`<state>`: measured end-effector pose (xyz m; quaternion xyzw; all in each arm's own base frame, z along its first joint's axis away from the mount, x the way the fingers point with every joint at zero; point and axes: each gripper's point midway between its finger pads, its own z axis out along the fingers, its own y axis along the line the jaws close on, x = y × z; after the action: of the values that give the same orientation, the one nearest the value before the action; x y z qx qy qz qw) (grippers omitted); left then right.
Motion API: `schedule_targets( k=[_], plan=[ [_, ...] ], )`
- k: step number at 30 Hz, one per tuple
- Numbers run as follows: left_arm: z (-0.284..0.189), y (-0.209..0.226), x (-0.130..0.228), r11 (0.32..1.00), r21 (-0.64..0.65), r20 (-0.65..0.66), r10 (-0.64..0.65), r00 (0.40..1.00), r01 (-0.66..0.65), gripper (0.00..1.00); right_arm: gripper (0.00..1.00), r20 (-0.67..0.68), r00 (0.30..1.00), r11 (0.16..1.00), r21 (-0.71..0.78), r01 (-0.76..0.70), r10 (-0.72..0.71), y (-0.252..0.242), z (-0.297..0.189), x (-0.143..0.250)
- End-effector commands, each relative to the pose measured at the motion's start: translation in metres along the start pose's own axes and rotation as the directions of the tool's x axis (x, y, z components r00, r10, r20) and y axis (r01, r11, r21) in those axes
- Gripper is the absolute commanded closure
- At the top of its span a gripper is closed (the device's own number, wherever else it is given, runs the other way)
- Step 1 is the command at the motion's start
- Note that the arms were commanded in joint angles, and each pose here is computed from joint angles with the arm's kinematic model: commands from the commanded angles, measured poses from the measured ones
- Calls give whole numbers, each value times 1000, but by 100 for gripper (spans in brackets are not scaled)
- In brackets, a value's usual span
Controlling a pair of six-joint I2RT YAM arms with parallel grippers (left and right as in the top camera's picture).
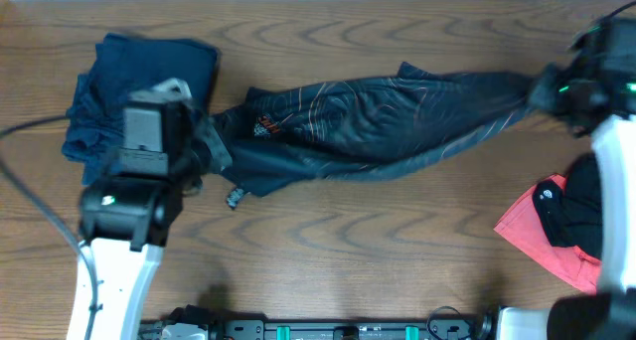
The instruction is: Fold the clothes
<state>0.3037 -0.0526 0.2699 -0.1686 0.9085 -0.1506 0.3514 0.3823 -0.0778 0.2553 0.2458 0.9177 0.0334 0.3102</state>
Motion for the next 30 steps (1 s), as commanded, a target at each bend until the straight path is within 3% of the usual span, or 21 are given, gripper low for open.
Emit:
schedule_targets(
  k=[1, 6, 10, 16, 20, 21, 24, 27, 30],
  plan=[
    [-42, -28, -41, 993, 79, 138, 71, 988, -83, 94, 99, 114, 993, 1000, 1, 30, -29, -6, -45, -29],
    [-93, -54, -81, 982, 151, 291, 63, 955, -111, 94, 99, 255, 967, 1000, -6, 23, -21, -10, -107, -57],
    [-116, -64, -89, 975, 185, 331, 56, 942, -123, 94, 99, 302, 953, 1000, -10, 18, -14, -11, -134, -60],
    [-74, -58, -40, 977, 194, 59, 74, 996, -84, 94, 99, 208, 978, 999, 19, 33, -36, -17, -112, -45],
    [-26, -58, -3, 975, 218, -183, 69, 981, -28, 94, 99, 126, 992, 999, 37, 28, -32, -22, -92, -35],
    [-14, -59, 5, 976, 217, -232, 69, 970, -18, 88, 99, 107, 994, 999, 41, 27, -31, -23, -88, -33],
    [29, -61, 34, 981, 192, -374, 95, 923, -23, 50, 99, 53, 998, 998, 54, 24, -27, -25, -75, -27],
    [71, -73, 62, 969, 217, -462, 206, 862, -115, 38, 99, 18, 1000, 998, 65, 23, -24, -28, -64, -24],
    [113, -88, 91, 945, 261, -517, 309, 798, -197, 36, 99, -6, 1000, 997, 70, 22, -22, -29, -56, -22]
  ],
)
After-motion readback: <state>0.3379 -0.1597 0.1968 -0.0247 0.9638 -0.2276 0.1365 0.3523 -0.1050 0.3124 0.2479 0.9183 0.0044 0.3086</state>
